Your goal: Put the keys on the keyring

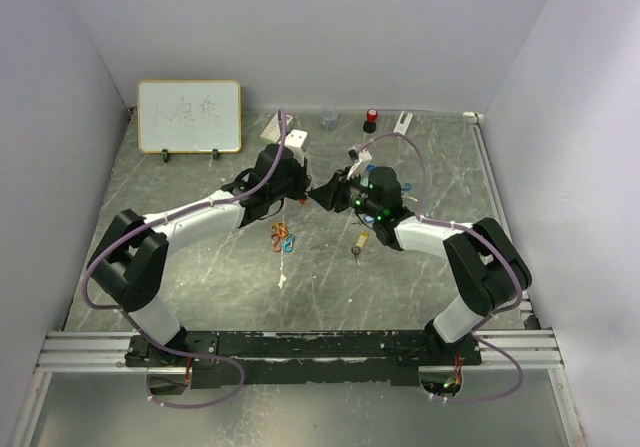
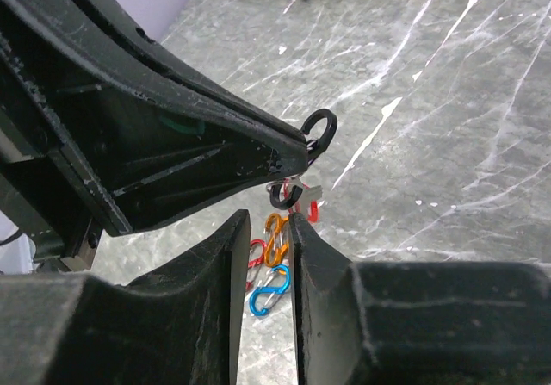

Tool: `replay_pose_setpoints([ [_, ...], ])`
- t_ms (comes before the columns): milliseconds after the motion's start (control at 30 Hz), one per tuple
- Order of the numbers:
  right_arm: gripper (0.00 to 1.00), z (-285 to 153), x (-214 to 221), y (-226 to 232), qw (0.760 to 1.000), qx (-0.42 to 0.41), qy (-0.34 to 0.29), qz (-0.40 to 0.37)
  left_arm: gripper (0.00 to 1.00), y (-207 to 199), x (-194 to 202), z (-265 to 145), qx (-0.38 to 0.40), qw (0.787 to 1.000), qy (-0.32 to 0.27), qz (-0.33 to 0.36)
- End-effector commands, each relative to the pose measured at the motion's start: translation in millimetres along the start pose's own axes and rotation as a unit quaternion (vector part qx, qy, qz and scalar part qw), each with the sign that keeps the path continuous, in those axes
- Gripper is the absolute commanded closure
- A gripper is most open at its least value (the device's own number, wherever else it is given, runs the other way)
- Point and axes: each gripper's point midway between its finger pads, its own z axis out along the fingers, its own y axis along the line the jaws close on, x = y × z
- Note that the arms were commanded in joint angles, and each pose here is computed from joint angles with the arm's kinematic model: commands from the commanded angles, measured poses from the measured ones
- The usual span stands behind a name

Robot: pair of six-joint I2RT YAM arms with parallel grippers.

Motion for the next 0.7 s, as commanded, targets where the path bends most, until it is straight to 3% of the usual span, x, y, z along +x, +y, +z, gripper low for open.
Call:
replay_pose_setpoints([
  [0, 0.76, 6.9, -15.6, 4.3, 1.000, -0.011, -0.021, 0.005, 0.93, -10.9, -21.0, -10.0, 0.025, 0.999, -0.037, -0.008],
  [667, 0.77, 6.2, -24.1, -12.0, 0.999, 0.001, -0.036, 0.027, 0.93, -21.7, -26.2, -18.4, 0.059, 0.997, -0.052, -0.004],
])
